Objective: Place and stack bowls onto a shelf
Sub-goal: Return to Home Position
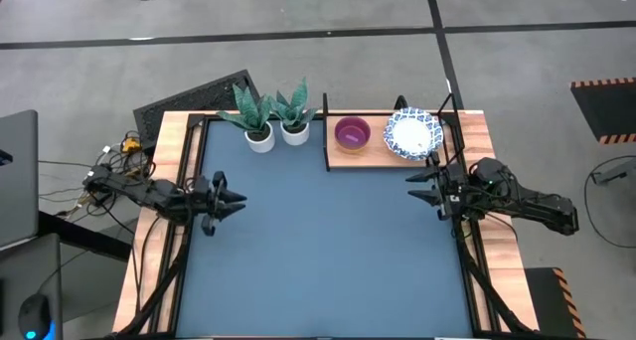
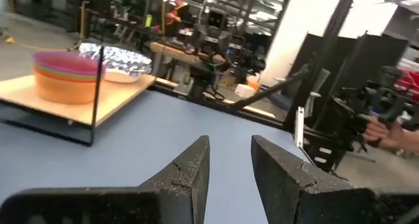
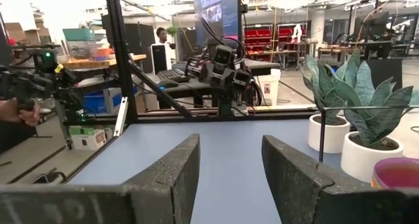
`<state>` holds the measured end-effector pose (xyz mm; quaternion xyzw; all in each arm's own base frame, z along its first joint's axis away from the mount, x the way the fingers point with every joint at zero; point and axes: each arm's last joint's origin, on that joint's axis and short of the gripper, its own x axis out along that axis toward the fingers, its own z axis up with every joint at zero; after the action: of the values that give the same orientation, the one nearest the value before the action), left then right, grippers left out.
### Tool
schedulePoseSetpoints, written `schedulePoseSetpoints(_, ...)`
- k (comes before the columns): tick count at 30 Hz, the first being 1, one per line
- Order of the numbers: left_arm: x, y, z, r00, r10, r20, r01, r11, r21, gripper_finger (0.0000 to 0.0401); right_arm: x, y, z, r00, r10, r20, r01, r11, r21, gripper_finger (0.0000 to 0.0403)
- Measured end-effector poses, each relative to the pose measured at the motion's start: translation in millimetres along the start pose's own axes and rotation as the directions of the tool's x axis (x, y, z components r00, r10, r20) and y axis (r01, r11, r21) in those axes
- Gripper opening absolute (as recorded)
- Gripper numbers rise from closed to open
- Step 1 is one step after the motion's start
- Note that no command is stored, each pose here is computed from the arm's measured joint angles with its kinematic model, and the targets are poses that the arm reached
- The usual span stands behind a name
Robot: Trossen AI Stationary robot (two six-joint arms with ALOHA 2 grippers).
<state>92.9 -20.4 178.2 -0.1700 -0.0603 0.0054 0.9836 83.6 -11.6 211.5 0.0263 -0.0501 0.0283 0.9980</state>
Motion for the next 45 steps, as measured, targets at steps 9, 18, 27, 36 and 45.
schedulePoseSetpoints(9, 0.2, 1.2, -1.2, 0.999, 0.031, -0.006, -0.031, 0.994, 0.109, 0.0099, -0.1, -1.0, -0.5, 1.000, -0.031, -0.004, 0.031, 1.000, -0.001, 0.0189)
schedulePoseSetpoints(18, 0.0, 3.6, -2.8, 0.995, 0.100, -0.006, -0.100, 0.995, 0.016, 0.0099, -0.1, -1.1, -0.6, 1.000, -0.031, -0.004, 0.031, 1.000, -0.001, 0.0189)
schedulePoseSetpoints(27, 0.0, 3.6, -2.8, 0.995, 0.100, -0.006, -0.100, 0.995, 0.008, 0.0099, -0.1, -1.1, -0.6, 1.000, -0.031, -0.004, 0.031, 1.000, 0.000, 0.0189)
schedulePoseSetpoints(36, 0.1, 3.7, -2.9, 0.995, 0.100, -0.007, -0.100, 0.995, 0.007, 0.0099, -0.1, -1.1, -0.6, 1.000, -0.031, -0.004, 0.031, 1.000, 0.000, 0.0189)
schedulePoseSetpoints(45, 0.1, 3.7, -2.9, 0.995, 0.100, -0.006, -0.100, 0.995, 0.006, 0.0099, -0.1, -1.1, -0.6, 1.000, -0.031, -0.004, 0.031, 1.000, 0.000, 0.0189)
